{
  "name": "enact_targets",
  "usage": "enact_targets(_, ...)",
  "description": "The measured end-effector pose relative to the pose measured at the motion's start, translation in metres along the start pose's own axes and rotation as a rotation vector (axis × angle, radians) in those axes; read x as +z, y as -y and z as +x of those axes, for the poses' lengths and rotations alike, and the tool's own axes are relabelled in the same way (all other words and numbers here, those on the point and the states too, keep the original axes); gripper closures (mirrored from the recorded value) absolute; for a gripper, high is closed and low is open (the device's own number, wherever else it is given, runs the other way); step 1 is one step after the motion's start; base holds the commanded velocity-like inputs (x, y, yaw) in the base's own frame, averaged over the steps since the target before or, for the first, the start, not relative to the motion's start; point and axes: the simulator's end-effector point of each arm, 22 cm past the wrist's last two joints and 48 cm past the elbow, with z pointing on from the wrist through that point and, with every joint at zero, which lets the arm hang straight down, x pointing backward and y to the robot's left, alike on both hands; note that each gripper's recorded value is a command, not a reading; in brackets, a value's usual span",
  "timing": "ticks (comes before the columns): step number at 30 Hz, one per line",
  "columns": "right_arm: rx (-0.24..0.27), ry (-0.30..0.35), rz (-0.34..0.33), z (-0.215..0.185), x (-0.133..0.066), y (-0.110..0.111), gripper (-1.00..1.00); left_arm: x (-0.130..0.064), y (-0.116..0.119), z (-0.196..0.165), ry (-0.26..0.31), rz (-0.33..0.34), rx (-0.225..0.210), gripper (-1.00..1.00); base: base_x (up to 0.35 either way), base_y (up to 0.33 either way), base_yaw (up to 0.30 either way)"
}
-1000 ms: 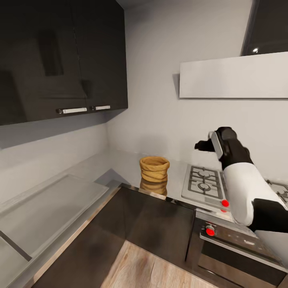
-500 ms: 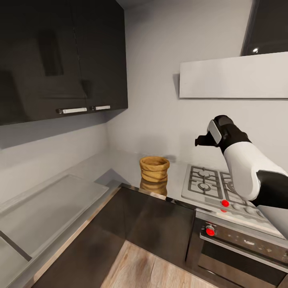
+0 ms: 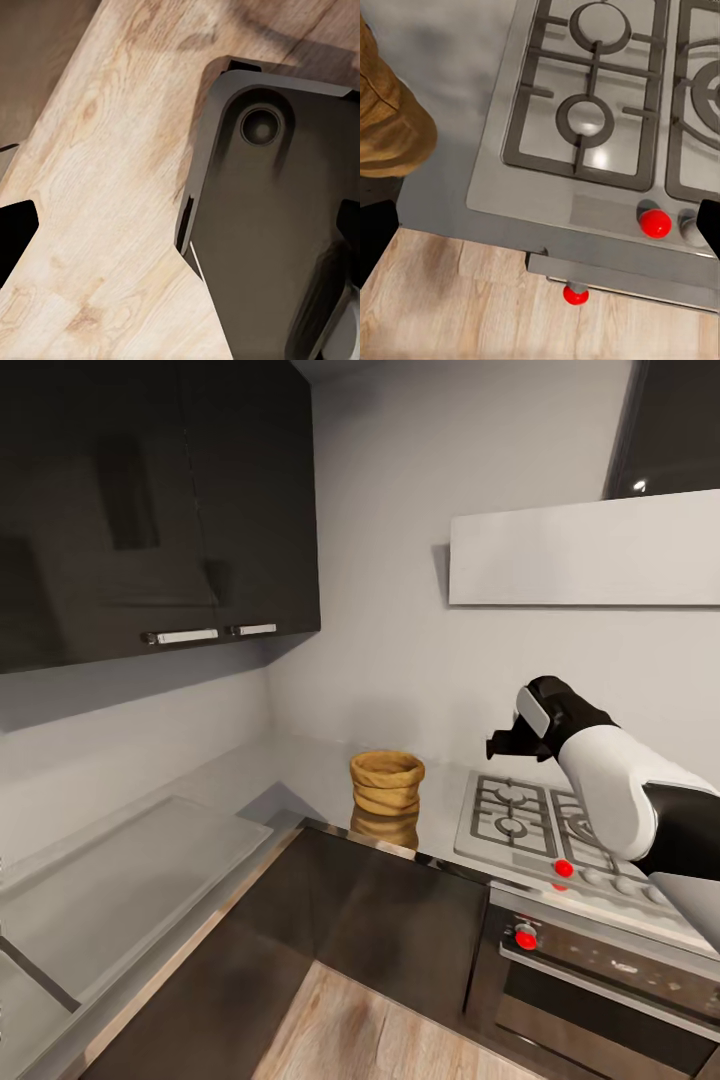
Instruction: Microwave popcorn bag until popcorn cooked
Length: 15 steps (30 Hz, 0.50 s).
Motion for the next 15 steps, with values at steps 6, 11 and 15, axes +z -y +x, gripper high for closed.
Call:
enact_targets(6, 0.002, 0.0, 0.0, 0.0001, 0.0, 0.0001, -1.0, 0.0, 0.0, 0.0, 0.0, 0.0, 0.0, -1.0, 0.0, 0.0, 0.22)
enact_targets(11, 0.003, -0.002, -0.002, 0.0003, 0.0008, -0.0003, -1.0, 0.0, -0.0004, 0.0, 0.0, -0.001, 0.0, -1.0, 0.0, 0.0, 0.226)
enact_targets(15, 0.003, -0.002, -0.001, 0.0004, 0.0013, -0.0002, -1.0, 0.0, -0.0009, 0.0003, 0.0, -0.001, 0.001, -1.0, 0.0, 0.0, 0.118)
